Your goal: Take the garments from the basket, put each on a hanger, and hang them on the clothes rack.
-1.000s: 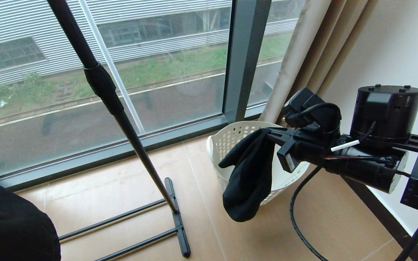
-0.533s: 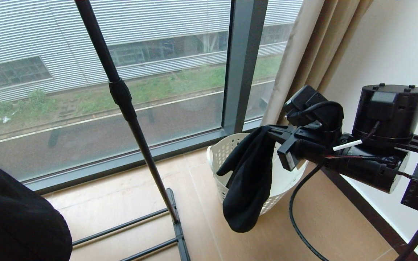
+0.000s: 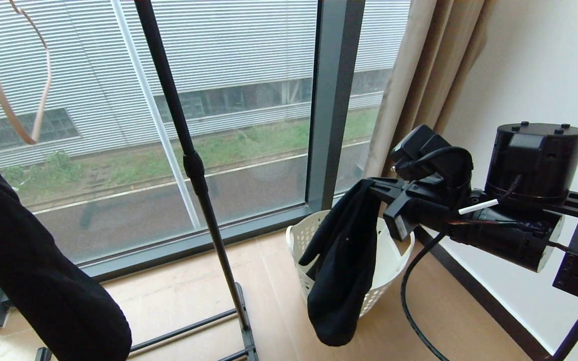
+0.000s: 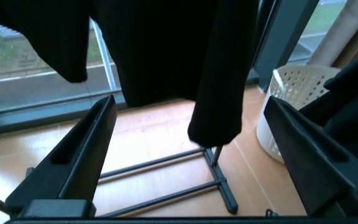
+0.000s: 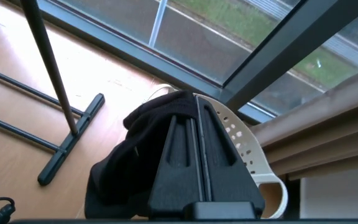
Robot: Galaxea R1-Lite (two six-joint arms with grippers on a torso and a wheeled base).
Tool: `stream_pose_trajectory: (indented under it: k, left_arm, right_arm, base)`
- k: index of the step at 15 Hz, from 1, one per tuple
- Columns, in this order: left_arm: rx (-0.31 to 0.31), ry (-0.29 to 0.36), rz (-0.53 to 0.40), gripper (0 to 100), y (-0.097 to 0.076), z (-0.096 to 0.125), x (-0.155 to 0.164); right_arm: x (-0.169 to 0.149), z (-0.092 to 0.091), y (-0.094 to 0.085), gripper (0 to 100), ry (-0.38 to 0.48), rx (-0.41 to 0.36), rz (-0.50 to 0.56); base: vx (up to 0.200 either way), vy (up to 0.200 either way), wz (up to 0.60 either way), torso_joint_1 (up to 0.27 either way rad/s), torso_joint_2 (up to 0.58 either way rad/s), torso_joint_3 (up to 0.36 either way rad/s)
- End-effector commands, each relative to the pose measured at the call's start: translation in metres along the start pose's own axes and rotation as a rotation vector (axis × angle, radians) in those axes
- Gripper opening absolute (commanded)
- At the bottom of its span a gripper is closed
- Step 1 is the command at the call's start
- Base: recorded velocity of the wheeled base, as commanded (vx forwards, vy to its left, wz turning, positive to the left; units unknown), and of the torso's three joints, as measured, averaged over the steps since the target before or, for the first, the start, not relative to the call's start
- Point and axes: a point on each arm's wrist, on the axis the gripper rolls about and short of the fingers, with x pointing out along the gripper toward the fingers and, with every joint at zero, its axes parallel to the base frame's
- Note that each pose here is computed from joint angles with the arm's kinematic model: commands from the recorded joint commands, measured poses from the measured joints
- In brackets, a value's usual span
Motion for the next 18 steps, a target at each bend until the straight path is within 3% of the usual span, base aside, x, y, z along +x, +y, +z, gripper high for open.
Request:
stream_pose_trajectory:
  k: [1, 8, 18]
  left_arm:
    - [-0.001, 0.000, -0.001, 100, 0.0000, 0.0001, 0.0001]
    - [-0.002, -0.001, 0.001, 100, 0.0000, 0.0003, 0.0001]
    - [-0.002, -0.001, 0.001, 100, 0.0000, 0.0003, 0.0001]
  right_arm:
    - [0.0000, -0.0002, 0.0000, 0, 0.000, 0.000, 0.000]
    - [-0.0002, -0.0021, 0.0013, 0, 0.007, -0.001, 0.004]
    - [-0.0011, -0.0020, 0.0007, 0, 0.006, -0.002, 0.002]
  base:
    - [0.000, 0.000, 0.00, 0.173, -0.44, -0.076]
    - [0.000, 0.000, 0.00, 0.196, -0.47, -0.101]
    - [0.000, 0.000, 0.00, 0.236, -0.52, -0.275]
